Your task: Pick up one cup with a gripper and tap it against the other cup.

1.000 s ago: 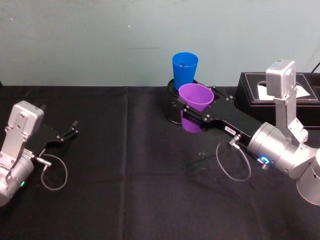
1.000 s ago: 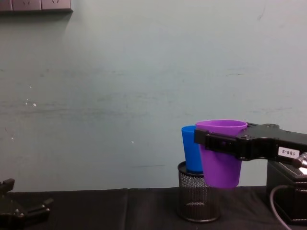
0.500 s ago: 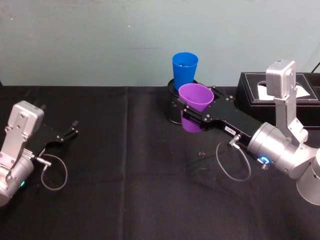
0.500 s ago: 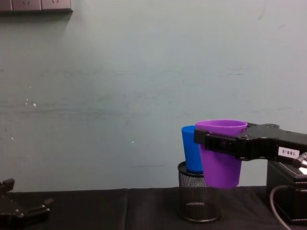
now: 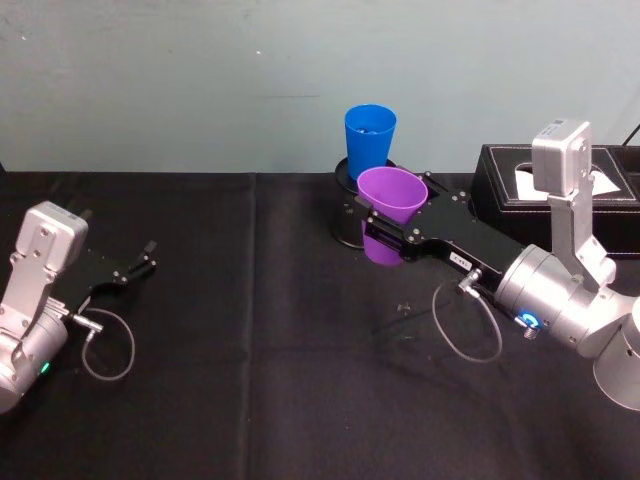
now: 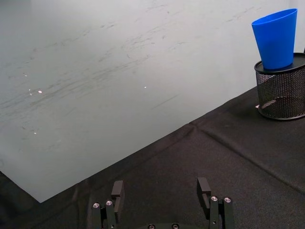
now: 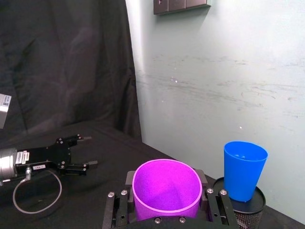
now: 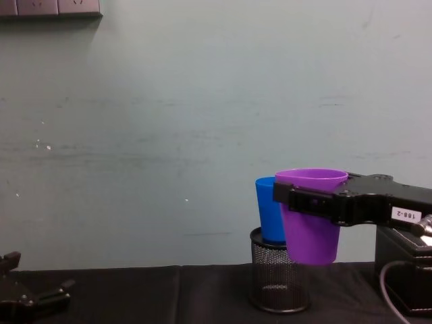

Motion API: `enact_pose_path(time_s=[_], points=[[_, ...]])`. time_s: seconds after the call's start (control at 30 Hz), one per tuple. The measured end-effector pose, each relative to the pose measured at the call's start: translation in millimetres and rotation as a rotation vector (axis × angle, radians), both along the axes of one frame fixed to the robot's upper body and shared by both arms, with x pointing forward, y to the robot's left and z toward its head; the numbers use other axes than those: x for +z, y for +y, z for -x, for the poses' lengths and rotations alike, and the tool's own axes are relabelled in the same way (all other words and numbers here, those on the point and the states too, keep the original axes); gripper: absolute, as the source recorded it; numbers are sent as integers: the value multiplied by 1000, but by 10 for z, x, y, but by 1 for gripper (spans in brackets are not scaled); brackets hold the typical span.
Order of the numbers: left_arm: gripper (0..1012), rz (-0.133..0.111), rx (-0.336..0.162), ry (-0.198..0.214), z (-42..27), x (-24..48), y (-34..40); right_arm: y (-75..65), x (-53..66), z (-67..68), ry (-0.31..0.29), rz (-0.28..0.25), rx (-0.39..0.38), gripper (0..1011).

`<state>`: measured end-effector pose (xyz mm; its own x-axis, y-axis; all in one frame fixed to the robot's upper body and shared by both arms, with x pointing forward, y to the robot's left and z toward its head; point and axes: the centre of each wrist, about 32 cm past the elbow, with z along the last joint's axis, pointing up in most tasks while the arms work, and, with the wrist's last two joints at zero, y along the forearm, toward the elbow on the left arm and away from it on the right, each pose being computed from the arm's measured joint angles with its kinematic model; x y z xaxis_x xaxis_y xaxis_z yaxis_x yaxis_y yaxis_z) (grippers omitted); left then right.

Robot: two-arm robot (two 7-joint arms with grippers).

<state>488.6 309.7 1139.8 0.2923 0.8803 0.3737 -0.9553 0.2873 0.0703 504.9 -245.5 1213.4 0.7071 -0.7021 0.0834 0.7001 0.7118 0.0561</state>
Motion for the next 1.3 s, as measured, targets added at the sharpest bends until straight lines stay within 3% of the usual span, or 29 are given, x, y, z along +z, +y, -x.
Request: enact_pose_path(time_s=[1.3], points=[[1000,0,0,0,0,0,0,0,0,0,0,0,0,736]])
